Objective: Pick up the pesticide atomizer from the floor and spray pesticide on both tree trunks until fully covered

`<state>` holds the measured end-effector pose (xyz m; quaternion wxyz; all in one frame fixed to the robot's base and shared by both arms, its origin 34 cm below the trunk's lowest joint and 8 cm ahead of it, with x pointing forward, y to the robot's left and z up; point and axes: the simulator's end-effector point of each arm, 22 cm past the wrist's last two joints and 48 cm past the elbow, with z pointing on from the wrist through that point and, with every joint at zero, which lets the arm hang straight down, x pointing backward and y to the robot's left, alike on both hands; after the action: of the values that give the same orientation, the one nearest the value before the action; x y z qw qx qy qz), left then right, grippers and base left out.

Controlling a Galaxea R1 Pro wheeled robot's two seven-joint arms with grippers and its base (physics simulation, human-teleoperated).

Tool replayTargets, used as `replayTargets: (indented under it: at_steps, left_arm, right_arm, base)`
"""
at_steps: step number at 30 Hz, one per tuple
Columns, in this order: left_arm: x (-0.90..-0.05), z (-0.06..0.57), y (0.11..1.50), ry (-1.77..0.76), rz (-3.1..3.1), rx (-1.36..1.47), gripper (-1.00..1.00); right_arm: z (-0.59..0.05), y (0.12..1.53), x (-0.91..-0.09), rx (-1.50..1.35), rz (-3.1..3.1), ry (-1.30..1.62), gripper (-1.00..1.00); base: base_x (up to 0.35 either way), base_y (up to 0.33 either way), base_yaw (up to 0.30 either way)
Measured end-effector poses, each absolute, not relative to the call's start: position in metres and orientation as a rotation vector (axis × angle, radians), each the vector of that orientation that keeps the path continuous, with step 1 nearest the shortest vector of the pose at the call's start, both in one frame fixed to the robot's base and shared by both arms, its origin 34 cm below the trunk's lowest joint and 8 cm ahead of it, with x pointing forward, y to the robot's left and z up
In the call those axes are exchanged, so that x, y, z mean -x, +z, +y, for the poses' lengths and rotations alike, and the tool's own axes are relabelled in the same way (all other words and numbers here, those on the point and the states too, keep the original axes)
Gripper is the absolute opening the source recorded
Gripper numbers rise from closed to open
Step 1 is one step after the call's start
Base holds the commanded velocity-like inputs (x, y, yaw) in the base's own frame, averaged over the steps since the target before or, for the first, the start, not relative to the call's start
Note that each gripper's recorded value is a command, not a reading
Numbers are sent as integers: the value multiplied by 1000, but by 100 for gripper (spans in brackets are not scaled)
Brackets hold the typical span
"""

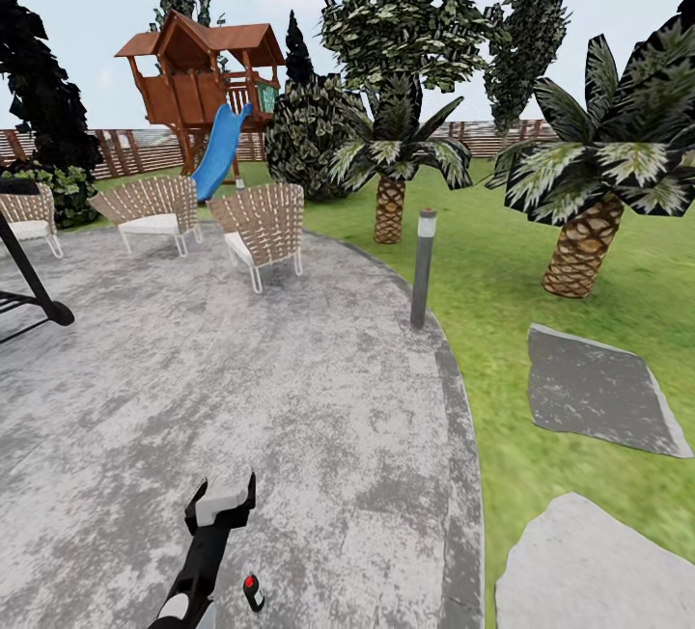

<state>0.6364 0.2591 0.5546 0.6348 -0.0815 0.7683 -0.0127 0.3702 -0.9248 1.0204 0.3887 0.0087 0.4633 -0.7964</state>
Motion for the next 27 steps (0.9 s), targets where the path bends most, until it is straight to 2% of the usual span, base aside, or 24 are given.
replayTargets:
  at_steps: [5, 27]
  left_arm:
    - [-631, 256, 537, -32, 1774, 185, 100]
    - [-621, 255, 490, -33, 1777, 182, 100]
  right_arm:
    - [-920, 1010, -378, 63, 1185, -2043, 100]
    - [-919, 963, -371, 80, 1186, -2046, 100]
  base:
    - [0, 0, 0]
    - [0, 0, 0]
